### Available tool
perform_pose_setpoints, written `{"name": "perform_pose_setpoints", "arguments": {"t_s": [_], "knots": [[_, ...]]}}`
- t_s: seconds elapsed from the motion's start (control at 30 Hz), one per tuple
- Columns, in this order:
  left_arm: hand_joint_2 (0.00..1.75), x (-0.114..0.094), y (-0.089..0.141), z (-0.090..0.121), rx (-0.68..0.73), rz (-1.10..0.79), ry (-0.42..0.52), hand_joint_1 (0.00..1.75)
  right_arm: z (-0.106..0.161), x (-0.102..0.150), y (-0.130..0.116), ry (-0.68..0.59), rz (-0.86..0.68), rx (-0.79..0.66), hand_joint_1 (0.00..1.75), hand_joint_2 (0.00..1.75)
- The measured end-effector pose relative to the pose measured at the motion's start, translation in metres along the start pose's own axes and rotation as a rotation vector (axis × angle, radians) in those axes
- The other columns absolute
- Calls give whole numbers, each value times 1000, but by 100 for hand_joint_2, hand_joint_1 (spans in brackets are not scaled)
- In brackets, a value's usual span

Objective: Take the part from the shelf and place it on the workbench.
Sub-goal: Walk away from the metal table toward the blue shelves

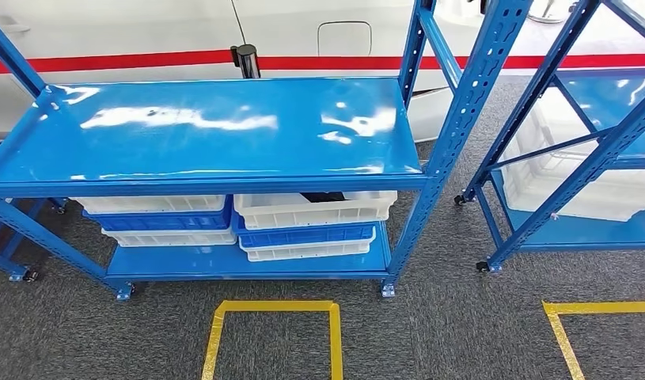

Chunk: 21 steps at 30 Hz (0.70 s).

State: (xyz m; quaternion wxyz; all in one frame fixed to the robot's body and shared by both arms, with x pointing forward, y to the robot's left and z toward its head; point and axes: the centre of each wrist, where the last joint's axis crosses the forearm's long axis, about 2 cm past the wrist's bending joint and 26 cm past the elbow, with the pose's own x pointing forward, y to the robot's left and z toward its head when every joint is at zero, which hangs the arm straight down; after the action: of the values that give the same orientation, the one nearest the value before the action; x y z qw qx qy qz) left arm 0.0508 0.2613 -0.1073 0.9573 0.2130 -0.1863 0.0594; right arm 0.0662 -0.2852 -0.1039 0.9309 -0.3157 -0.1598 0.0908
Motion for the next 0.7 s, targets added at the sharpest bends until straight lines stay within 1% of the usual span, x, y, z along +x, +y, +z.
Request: {"name": "perform_pose_setpoints", "arguments": {"t_s": [0.5,0.7], "knots": [[175,-1,-7,4,-10,13,8,0,-3,-2,-4,1,7,-11,0,175],[175,0,-6,3,-16,22,-5,0,-3,-2,-4,-3,6,-11,0,175]]}}
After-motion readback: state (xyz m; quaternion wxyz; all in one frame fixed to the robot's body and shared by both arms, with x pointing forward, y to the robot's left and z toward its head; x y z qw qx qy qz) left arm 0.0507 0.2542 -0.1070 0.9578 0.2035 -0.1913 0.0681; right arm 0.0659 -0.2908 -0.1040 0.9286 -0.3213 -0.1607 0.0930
